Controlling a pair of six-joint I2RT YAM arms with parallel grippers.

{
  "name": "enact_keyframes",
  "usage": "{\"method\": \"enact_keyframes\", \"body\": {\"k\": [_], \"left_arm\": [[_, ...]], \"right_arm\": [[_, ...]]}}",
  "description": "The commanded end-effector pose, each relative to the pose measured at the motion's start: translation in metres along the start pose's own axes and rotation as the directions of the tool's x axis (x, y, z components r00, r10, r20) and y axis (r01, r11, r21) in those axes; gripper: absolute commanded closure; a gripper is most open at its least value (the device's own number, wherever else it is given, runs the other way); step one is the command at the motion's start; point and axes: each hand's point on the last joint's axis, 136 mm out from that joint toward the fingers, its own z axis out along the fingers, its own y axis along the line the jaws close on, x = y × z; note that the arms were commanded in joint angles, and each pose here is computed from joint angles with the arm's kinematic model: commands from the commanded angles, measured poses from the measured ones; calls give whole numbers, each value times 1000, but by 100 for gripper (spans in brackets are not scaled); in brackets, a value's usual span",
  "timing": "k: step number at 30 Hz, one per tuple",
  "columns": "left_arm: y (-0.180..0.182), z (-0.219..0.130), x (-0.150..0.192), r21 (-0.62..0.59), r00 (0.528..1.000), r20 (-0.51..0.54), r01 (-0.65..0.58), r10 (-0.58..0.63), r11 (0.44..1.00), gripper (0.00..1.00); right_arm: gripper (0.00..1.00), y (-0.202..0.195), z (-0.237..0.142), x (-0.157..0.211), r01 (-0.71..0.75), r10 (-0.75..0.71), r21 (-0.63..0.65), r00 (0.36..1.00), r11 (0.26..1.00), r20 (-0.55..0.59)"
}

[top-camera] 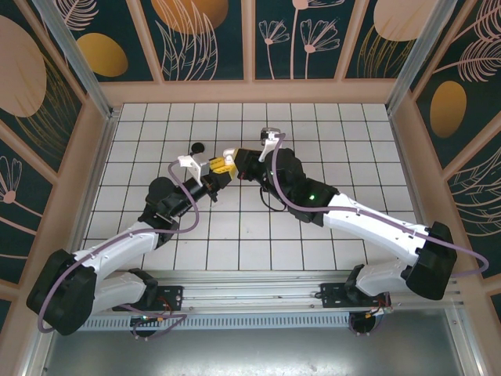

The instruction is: Insert wireless bluetooth earbuds into charging case

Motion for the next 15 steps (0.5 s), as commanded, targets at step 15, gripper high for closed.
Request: {"method": "enact_keyframes", "body": {"k": [15], "left_arm": [[-5,0,-26,6,997,72,-21,20,1000,100]], "right_arm": [[90,12,9,20,68,-67,5,993,998,-93]]}}
